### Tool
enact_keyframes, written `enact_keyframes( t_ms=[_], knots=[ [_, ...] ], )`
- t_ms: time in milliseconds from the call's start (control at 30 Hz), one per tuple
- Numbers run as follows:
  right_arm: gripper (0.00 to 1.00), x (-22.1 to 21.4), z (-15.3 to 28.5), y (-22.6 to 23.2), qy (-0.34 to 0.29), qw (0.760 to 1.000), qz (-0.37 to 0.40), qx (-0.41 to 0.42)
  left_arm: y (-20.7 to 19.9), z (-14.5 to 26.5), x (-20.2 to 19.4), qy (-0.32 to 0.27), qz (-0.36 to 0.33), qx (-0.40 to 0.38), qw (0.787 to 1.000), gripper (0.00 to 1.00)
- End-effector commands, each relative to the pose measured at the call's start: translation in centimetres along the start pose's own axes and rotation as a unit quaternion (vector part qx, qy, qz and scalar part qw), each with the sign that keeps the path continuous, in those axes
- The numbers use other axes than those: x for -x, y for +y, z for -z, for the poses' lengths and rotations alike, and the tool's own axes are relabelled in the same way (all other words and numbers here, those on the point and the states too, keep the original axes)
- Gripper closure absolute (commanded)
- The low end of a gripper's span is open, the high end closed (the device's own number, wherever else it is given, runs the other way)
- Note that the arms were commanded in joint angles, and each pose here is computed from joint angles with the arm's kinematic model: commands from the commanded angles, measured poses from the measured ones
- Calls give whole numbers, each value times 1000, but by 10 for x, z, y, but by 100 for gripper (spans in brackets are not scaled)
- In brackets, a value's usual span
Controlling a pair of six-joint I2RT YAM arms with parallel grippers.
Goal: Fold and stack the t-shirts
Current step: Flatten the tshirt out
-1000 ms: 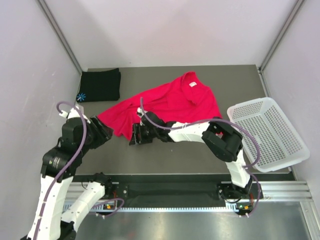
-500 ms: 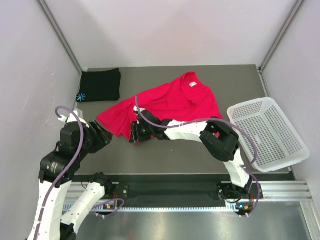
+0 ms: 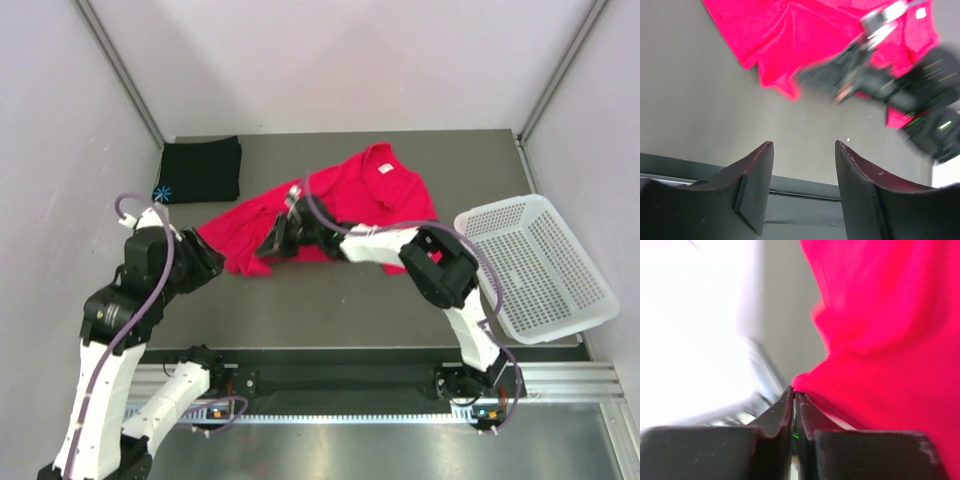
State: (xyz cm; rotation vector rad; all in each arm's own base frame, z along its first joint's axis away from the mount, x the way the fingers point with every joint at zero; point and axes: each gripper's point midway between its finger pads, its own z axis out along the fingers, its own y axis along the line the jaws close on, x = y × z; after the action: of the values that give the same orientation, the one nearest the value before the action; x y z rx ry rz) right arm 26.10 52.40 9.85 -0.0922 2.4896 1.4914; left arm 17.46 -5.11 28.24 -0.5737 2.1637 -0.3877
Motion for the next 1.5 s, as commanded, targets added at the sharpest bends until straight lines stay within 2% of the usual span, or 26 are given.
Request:
enact_keyframes(
  t_ms=[0,33,100,133,200,233,300,333,433,567,633,700,833,1000,1267,1467],
  knots=[
    [83,114,60,66,-90,982,-73,152,-11,-21,6,10,-28,-3,1000,42],
    [69,135,63,57,-78,982,-71,158,-13,-38,1,31,-35,4,999,42],
    [54,137,62,34,-40,987,-85,131,-16,-54,-10,69,-48,7,996,41],
    [52,143,73,29,-41,990,-58,126,-15,-70,-17,97,-54,24,993,42],
    [52,134,87,-3,-32,996,-58,60,-15,-83,-23,122,-69,32,990,45],
    [52,142,111,-1,-52,998,7,47,-13,-96,-29,142,-76,43,986,46],
    [52,134,147,-25,-59,997,25,-43,-18,-112,-33,153,-95,35,983,53],
    [51,139,164,-53,-77,990,67,-97,-17,-126,-39,166,-107,44,979,54],
    [51,127,221,-96,-89,967,103,-215,-20,-159,-56,188,-144,66,969,55],
    [51,109,277,-140,-90,937,124,-315,-24,-203,-73,222,-168,109,954,56],
    [52,98,299,-159,-92,923,128,-351,-26,-233,-78,236,-173,128,948,59],
    [52,91,313,-163,-95,918,128,-363,-25,-261,-90,257,-180,142,939,64],
    [52,72,325,-180,-85,918,115,-370,-40,-305,-82,256,-192,149,936,62],
    [51,67,337,-185,-92,918,106,-371,-33,-334,-78,259,-210,185,924,59],
    [51,71,352,-196,-106,920,87,-368,-20,-325,-80,263,-205,216,918,60],
    [51,73,346,-198,-105,926,79,-355,-28,-314,-67,230,-217,214,924,60]
  ],
)
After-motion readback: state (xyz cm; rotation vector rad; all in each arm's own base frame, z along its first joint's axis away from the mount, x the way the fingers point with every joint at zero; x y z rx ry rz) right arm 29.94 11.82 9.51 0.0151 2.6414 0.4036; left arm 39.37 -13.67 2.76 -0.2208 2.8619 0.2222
